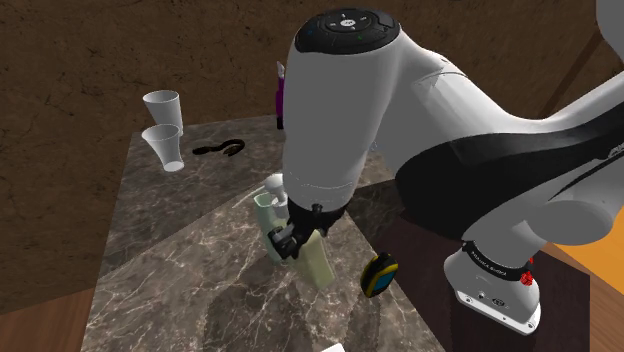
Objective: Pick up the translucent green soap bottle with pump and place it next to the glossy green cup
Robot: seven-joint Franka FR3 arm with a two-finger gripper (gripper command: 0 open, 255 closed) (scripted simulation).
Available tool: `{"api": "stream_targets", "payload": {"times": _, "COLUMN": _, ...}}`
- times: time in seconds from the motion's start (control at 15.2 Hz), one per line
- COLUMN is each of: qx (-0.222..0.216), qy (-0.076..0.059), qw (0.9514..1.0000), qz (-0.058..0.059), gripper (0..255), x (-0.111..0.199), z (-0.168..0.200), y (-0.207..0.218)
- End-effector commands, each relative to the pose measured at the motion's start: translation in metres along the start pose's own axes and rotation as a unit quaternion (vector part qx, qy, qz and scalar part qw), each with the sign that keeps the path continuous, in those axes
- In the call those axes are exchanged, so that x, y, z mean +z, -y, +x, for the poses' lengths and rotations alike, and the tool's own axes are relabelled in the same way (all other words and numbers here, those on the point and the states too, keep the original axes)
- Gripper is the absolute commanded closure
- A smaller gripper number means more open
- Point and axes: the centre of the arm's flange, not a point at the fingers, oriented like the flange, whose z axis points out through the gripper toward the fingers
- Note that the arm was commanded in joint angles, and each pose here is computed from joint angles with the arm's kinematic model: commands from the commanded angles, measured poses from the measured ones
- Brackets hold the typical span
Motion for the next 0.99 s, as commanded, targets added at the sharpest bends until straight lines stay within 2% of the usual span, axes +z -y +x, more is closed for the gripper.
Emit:
{"api": "stream_targets", "payload": {"times": 0.0, "qx": 0.0, "qy": 0.0, "qw": 1.0, "qz": 0.0, "gripper": 255, "x": 0.01, "z": -0.002, "y": 0.002}}
{"api": "stream_targets", "payload": {"times": 0.46, "qx": 0.0, "qy": 0.0, "qw": 1.0, "qz": 0.0, "gripper": 255, "x": 0.047, "z": -0.009, "y": 0.006}}
{"api": "stream_targets", "payload": {"times": 0.92, "qx": 0.0, "qy": 0.0, "qw": 1.0, "qz": 0.0, "gripper": 255, "x": 0.047, "z": -0.009, "y": 0.006}}
